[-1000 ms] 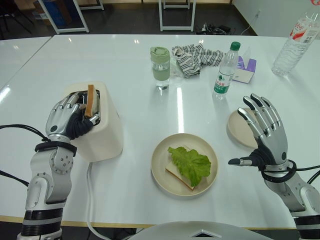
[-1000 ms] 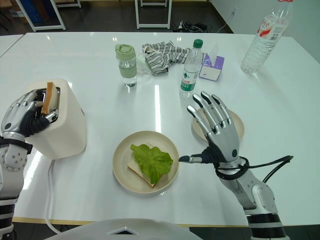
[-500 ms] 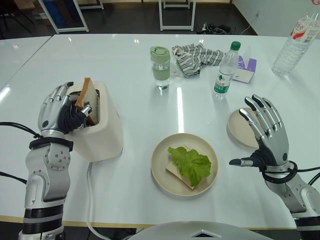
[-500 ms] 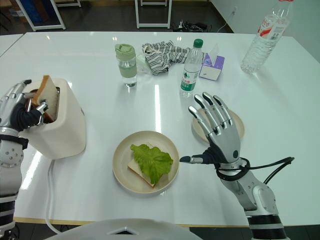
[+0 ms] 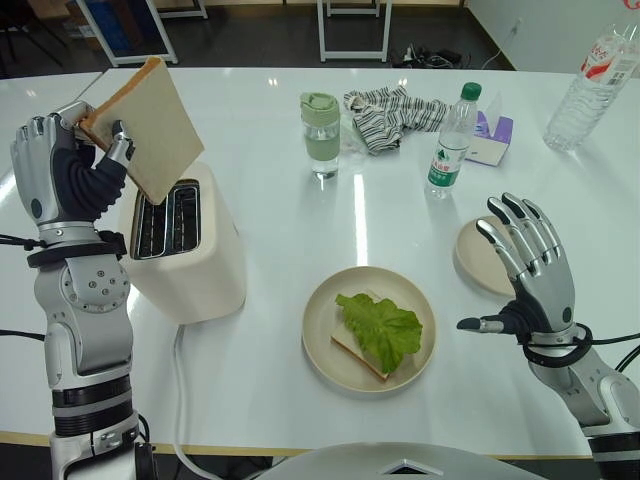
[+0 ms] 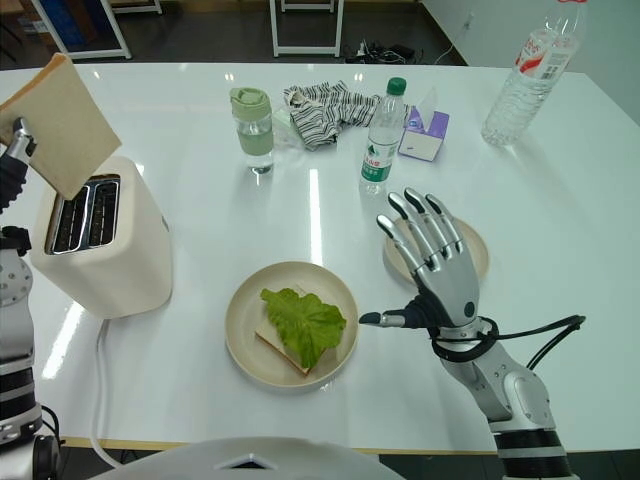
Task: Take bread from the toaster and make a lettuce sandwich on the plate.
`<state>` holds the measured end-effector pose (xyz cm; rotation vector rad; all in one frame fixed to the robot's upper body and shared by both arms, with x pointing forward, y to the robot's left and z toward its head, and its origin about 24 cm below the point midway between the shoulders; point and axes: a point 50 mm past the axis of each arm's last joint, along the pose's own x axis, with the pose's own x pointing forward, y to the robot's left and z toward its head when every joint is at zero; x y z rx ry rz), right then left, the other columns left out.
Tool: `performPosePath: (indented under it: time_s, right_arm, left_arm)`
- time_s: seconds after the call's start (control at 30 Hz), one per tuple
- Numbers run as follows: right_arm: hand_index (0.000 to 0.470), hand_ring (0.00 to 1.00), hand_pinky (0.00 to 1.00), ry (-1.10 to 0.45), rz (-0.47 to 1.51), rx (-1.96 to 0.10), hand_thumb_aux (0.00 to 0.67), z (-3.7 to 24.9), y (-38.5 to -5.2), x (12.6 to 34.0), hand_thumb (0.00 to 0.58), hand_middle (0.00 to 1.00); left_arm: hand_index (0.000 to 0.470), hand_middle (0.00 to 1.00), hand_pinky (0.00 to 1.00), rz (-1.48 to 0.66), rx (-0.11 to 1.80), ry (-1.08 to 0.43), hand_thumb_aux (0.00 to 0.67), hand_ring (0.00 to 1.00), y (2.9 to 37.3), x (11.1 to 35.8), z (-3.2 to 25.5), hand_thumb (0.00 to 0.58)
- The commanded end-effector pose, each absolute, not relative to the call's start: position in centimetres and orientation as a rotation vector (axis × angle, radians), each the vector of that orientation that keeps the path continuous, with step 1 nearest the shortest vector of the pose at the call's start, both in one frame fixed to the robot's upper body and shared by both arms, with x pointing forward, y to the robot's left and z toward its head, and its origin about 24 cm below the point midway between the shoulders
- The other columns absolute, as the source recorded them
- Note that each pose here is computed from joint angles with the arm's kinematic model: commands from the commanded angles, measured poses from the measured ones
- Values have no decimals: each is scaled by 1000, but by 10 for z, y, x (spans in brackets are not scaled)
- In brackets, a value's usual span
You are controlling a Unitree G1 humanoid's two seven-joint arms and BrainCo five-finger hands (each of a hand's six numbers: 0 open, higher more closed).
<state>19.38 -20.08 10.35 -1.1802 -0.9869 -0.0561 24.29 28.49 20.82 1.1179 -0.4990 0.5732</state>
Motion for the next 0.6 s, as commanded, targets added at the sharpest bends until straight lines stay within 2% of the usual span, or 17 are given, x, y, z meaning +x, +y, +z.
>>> performPosePath:
  time_s: [0.03, 0.27, 0.4, 0.5, 0.6]
  right_arm:
    - [0, 0, 0, -977, -52, -1190, 0, 102, -202, 196, 0, 0]
    - [0, 0, 0, -972, -133, -1158, 0, 111, -216, 210, 0, 0]
    - [0, 0, 0, -972, -191, -1091, 0, 122, -228, 225, 0, 0]
    - [0, 0, 0, -1006, -137, -1064, 0, 130, -223, 233, 0, 0]
    - [0, 0, 0, -1039, -79, -1055, 0, 137, -216, 239, 0, 0]
  left_arm:
    - [470, 1000, 1000, 548, 1061, -559, 670, 1000, 279, 243, 213, 580]
    - [470, 1000, 1000, 266, 1050, -720, 670, 1000, 224, 247, 212, 580]
    - [470, 1000, 1000, 59, 1190, -857, 670, 1000, 184, 251, 198, 580]
    - [470, 1000, 1000, -62, 1353, -961, 670, 1000, 156, 249, 180, 580]
    - [470, 1000, 1000, -150, 1448, -996, 670, 1000, 140, 243, 163, 580]
